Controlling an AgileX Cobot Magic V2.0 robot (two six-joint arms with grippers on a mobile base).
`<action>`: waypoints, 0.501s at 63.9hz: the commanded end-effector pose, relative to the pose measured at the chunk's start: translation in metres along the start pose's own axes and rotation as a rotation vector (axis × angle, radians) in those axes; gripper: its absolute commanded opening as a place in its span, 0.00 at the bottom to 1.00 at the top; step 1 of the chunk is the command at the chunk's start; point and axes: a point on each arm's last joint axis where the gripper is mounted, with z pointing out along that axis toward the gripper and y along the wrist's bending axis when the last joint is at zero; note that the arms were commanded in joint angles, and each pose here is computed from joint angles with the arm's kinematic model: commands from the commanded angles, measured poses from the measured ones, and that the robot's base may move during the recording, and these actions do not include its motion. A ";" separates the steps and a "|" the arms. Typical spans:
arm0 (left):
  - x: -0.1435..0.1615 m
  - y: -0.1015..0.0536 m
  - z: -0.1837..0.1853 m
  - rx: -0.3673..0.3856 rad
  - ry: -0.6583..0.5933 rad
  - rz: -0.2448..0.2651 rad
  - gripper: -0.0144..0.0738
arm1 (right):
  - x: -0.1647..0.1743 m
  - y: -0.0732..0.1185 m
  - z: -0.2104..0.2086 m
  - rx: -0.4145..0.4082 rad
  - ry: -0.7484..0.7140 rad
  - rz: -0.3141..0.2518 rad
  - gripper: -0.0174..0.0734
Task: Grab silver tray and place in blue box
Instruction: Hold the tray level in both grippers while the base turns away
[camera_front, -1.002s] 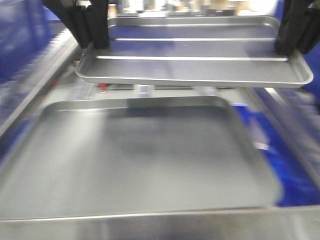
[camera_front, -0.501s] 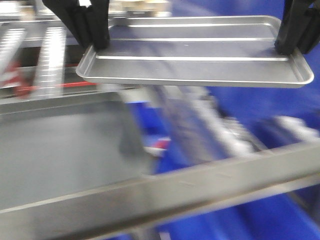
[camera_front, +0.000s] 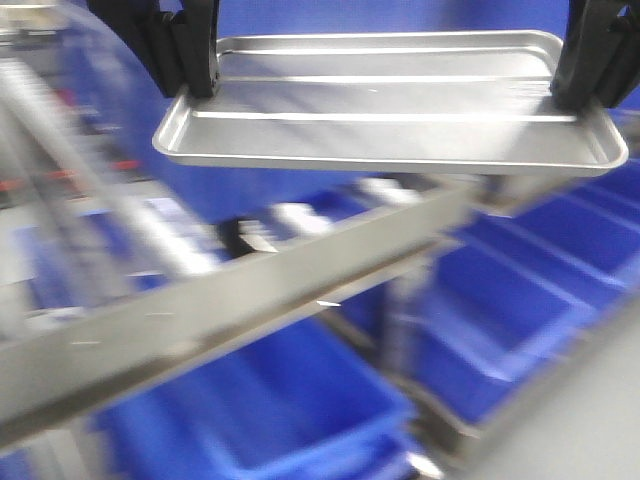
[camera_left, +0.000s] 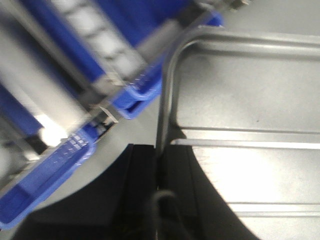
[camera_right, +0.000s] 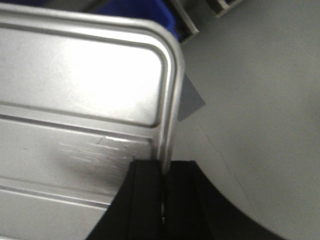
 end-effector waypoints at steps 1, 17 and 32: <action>-0.009 0.006 -0.028 0.012 -0.107 0.003 0.04 | -0.006 -0.004 -0.018 0.017 -0.072 -0.030 0.26; -0.009 0.006 -0.028 0.012 -0.107 0.003 0.04 | -0.006 -0.004 -0.018 0.017 -0.072 -0.030 0.26; -0.009 0.006 -0.028 0.012 -0.107 0.003 0.04 | -0.006 -0.004 -0.018 0.017 -0.072 -0.030 0.26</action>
